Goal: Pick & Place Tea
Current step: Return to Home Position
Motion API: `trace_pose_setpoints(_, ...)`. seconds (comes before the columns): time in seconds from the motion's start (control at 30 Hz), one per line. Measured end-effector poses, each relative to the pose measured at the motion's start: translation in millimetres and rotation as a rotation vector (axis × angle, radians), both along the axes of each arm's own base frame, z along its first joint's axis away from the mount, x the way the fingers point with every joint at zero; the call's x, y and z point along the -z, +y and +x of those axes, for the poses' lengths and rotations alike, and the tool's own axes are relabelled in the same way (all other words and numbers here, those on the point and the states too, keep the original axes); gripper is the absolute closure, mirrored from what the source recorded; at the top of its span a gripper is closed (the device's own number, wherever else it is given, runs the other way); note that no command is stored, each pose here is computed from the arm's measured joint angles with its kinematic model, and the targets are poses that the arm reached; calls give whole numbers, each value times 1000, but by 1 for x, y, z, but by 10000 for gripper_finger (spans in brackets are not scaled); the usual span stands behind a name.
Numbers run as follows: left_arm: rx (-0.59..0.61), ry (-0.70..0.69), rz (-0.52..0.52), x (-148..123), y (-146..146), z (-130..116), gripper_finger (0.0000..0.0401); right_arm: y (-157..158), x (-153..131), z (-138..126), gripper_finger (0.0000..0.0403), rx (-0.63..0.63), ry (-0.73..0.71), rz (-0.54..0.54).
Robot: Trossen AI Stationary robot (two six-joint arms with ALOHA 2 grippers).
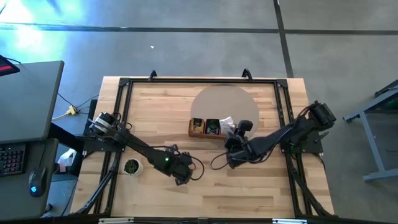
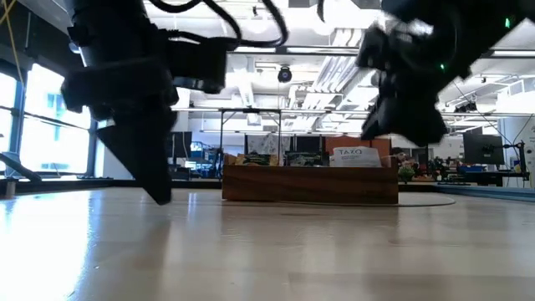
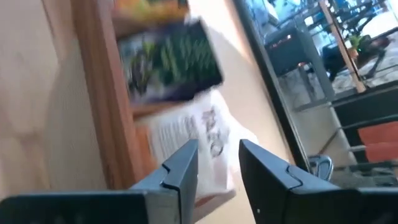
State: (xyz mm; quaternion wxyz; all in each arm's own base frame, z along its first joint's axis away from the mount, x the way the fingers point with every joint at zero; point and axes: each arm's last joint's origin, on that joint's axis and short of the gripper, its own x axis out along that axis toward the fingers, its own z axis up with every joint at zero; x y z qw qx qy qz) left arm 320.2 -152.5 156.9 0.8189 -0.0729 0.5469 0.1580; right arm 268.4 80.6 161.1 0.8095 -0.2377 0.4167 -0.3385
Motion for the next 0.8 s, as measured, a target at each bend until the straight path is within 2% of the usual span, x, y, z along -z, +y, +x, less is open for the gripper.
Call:
trace_pose_setpoints(0.1, -17, 24, 13, -15, 5, -10, 300, 6, -22, 2, 292, -25, -49, 15)
trace_pose_setpoints(0.3, -82, -31, 115, -70, 24, -41, 300, 18, -88, -6, 307, -139, -130, 152)
trace_pose_setpoints(0.47, -101, -85, 178, -122, 49, -84, 300, 19, -136, -38, 323, -247, -202, 210)
trace_pose_setpoints(0.6, -102, -115, 179, -155, 69, -123, 300, 13, -163, -71, 331, -306, -271, 264)
trace_pose_setpoints(0.73, -129, -175, 151, -179, 88, -160, 300, 3, -182, -97, 335, -304, -401, 453)
trace_pose_setpoints(0.8, -163, -226, 141, -185, 94, -171, 300, -2, -189, -106, 336, -288, -462, 508)
